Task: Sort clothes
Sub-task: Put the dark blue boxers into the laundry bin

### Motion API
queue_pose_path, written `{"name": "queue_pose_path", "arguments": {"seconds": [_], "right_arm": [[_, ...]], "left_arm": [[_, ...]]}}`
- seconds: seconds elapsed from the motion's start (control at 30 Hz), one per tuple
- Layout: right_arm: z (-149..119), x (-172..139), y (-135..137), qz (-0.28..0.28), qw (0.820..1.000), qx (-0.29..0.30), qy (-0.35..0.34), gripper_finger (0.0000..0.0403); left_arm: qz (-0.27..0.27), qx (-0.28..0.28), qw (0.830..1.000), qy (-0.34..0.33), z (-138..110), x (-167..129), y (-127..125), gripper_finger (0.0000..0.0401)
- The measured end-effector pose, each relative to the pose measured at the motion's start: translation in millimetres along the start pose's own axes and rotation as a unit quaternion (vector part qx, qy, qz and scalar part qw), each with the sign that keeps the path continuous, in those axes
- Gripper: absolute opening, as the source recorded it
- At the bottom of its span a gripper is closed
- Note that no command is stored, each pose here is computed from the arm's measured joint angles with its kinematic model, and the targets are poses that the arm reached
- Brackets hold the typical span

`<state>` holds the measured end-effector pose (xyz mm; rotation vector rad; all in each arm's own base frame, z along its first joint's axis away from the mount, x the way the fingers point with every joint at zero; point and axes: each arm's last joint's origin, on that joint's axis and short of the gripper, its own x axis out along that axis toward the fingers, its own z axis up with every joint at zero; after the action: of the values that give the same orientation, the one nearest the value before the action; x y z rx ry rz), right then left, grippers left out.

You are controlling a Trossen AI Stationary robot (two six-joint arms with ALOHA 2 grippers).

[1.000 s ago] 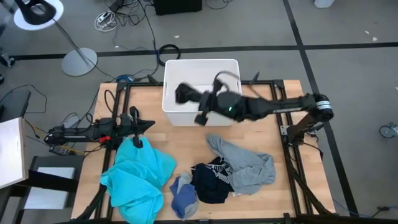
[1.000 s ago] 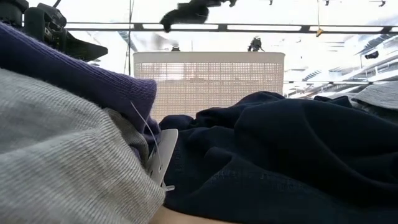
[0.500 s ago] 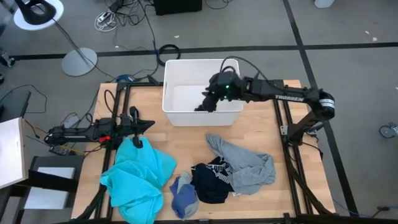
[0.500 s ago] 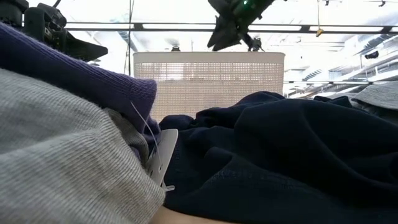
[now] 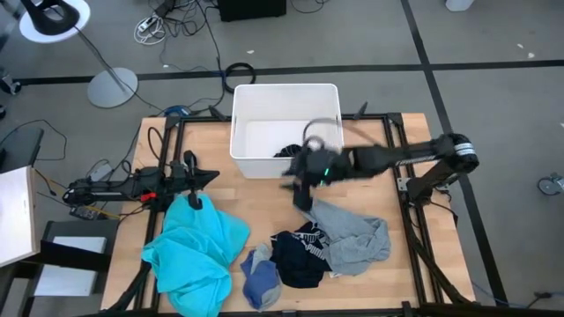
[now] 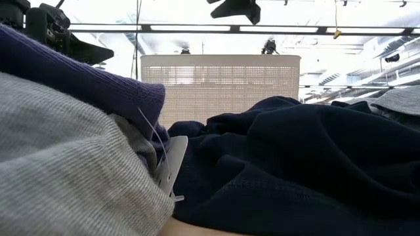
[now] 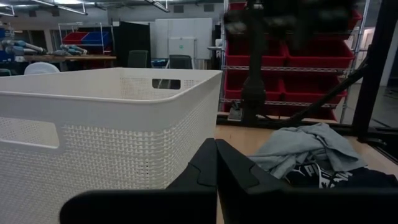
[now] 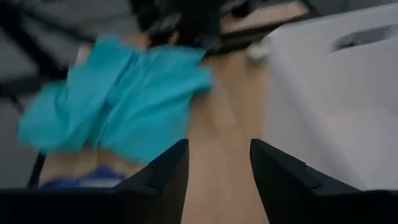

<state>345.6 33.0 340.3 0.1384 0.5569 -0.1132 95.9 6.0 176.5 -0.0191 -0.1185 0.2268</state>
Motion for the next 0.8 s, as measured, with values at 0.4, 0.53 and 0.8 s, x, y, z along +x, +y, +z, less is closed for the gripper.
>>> {"name": "queue_pose_path", "arguments": {"seconds": [0.4,0.53,0.8], "right_arm": [[-60.1,71.3,65.0,0.029,0.993,-0.06,0.097,0.0166],[-81.6,83.5,76.4,0.027,0.987,-0.055,0.145,0.0166],[-124.6,105.2,98.1,0.026,0.973,-0.032,0.229,0.0167]], "left_arm": [[0.0,0.0,1.0,0.0,0.1,0.0,0.0,0.0001],[0.0,0.0,1.0,0.0,0.1,0.0,0.0,0.0001],[0.0,0.0,1.0,0.0,0.1,0.0,0.0,0.0001]]}}
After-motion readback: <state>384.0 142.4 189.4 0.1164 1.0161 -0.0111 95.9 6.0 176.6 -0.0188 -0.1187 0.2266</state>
